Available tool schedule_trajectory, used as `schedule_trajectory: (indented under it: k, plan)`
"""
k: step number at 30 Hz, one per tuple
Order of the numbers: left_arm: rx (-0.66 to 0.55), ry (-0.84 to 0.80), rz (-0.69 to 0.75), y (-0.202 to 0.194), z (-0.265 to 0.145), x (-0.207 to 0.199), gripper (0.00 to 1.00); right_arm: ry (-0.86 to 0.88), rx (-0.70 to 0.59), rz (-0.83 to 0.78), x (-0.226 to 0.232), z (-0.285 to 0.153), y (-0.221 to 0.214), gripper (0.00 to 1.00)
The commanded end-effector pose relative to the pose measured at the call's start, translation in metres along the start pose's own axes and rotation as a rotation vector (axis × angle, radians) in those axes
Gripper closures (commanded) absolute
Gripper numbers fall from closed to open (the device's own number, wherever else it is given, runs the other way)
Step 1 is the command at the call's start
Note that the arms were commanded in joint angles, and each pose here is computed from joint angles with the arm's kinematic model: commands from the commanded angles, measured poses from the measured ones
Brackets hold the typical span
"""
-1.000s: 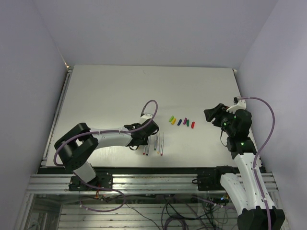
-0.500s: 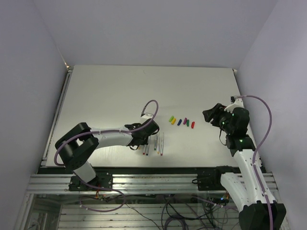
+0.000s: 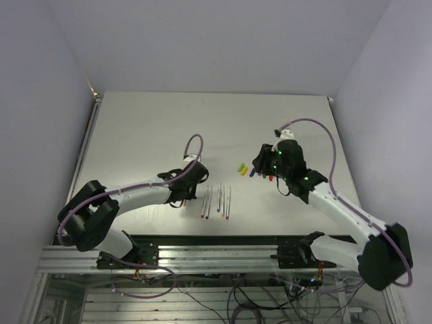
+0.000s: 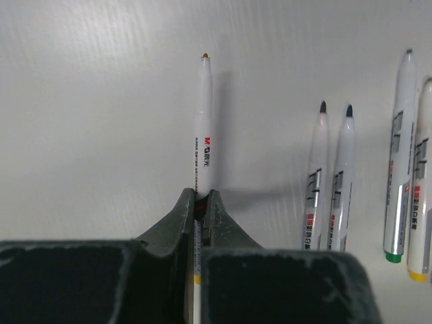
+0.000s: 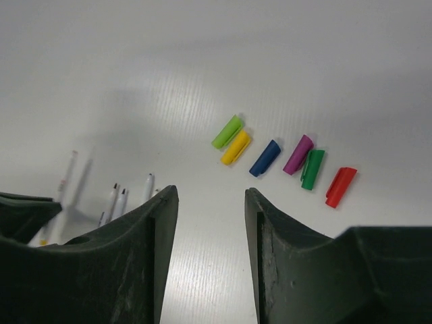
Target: Insert the pens into the pen caps
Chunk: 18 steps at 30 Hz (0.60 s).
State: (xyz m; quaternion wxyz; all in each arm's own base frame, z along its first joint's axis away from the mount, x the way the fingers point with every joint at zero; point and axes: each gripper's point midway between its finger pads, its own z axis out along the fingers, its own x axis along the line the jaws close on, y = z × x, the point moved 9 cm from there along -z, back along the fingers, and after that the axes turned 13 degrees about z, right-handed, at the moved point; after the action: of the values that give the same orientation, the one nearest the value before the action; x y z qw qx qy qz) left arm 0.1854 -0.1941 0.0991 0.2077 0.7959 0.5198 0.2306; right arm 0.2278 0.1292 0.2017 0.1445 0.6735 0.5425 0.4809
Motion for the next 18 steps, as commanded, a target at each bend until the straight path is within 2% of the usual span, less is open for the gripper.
schedule_trajectory:
  k: [1,9,18]
  plan:
    - [-0.05,-0.018,-0.02,0.009,-0.01,0.013,0.93,-0.038,-0.03,-0.01,0.019,0.026,0.004,0.57]
    - [-0.081,-0.055,-0.063,0.006,-0.011,0.017,0.93,-0.157,0.07,-0.091,0.042,0.086,-0.012,0.61]
    - [-0.173,-0.081,-0.092,0.008,-0.02,0.022,0.93,-0.226,0.13,-0.059,0.046,0.12,-0.025,0.64]
